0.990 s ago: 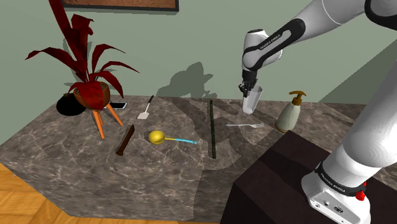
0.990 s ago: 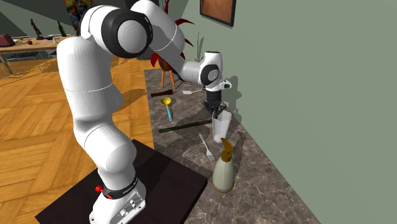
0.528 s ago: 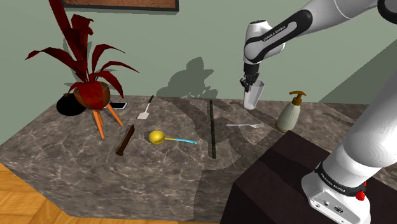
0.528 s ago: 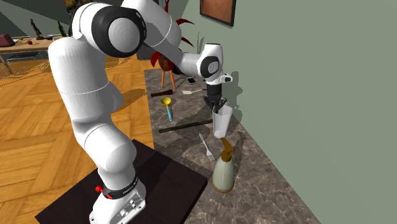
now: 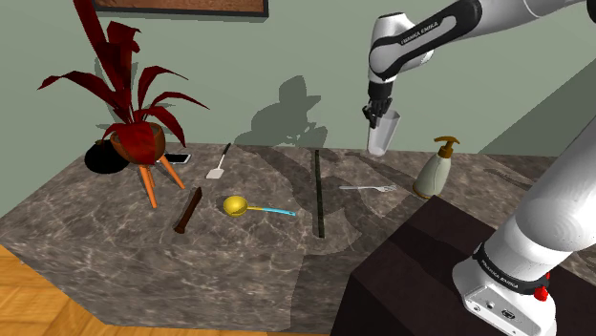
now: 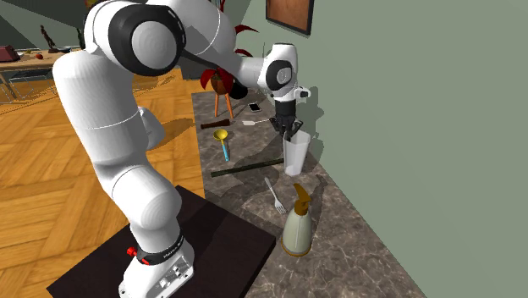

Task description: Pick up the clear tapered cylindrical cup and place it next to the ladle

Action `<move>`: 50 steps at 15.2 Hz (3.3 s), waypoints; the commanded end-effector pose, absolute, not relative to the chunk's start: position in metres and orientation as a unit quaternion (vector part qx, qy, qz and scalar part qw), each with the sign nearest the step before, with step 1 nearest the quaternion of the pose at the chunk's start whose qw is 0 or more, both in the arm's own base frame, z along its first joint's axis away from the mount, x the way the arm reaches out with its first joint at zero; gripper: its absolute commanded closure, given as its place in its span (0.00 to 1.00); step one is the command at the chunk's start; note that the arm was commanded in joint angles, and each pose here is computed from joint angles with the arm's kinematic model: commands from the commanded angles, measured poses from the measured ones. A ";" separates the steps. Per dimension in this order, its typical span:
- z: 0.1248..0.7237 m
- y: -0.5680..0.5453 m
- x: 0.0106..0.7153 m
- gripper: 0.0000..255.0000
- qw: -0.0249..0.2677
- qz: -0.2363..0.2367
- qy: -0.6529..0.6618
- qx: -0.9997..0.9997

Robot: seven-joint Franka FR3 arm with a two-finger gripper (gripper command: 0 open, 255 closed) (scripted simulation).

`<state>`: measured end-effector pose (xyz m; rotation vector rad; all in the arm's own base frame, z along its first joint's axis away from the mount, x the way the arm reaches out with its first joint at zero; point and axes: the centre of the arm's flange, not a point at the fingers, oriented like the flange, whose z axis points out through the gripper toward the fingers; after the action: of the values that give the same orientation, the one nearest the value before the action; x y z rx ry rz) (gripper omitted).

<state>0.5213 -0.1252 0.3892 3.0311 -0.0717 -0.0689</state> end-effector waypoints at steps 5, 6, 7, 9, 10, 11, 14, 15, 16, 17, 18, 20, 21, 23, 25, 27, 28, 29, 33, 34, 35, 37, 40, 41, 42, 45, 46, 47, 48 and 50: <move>0.422 -0.126 0.521 1.00 0.054 -0.023 -0.023 0.998; 0.427 -0.126 0.521 1.00 0.054 -0.023 -0.023 0.998; 0.432 -0.126 0.521 1.00 0.054 -0.023 -0.023 0.998; 0.443 -0.126 0.521 1.00 0.054 -0.023 -0.023 0.998; 0.448 -0.126 0.521 1.00 0.054 -0.023 -0.023 0.998; 0.453 -0.126 0.521 1.00 0.054 -0.023 -0.023 0.998; 0.469 -0.126 0.521 1.00 0.054 -0.023 -0.023 0.998; 0.475 -0.126 0.521 1.00 0.054 -0.023 -0.023 0.998; 0.480 -0.126 0.521 1.00 0.054 -0.023 -0.023 0.998; 0.485 -0.126 0.521 1.00 0.054 -0.023 -0.023 0.998; 0.488 -0.126 0.521 1.00 0.054 -0.023 -0.023 0.998; 0.480 -0.108 0.538 1.00 0.054 -0.023 -0.023 0.998; 0.476 -0.099 0.547 1.00 0.054 -0.023 -0.023 0.998; 0.468 -0.081 0.565 1.00 0.054 -0.023 -0.023 0.998; 0.460 -0.063 0.582 1.00 0.054 -0.023 -0.023 0.998; 0.452 -0.045 0.600 1.00 0.054 -0.023 -0.023 0.998; 0.448 -0.036 0.609 1.00 0.054 -0.023 -0.023 0.998; 0.444 -0.027 0.617 1.00 0.054 -0.023 -0.023 0.998; 0.427 0.009 0.652 1.00 0.054 -0.023 -0.023 0.998; 0.423 0.018 0.661 1.00 0.054 -0.023 -0.023 0.998; 0.419 0.027 0.670 1.00 0.054 -0.023 -0.023 0.998; 0.411 0.045 0.687 1.00 0.054 -0.023 -0.023 0.998; 0.399 0.072 0.714 1.00 0.054 -0.023 -0.023 0.998; 0.395 0.081 0.722 1.00 0.054 -0.023 -0.023 0.998; 0.391 0.090 0.731 1.00 0.054 -0.023 -0.023 0.998; 0.379 0.117 0.758 1.00 0.054 -0.023 -0.023 0.998; 0.374 0.126 0.766 1.00 0.054 -0.023 -0.023 0.998; 0.373 0.130 0.770 1.00 0.054 -0.023 -0.023 0.998; 0.367 0.130 0.770 1.00 0.054 -0.023 -0.023 0.998; 0.357 0.130 0.770 1.00 0.054 -0.023 -0.023 0.998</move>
<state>0.7692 0.1288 0.3627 3.0310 -0.0705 -0.0709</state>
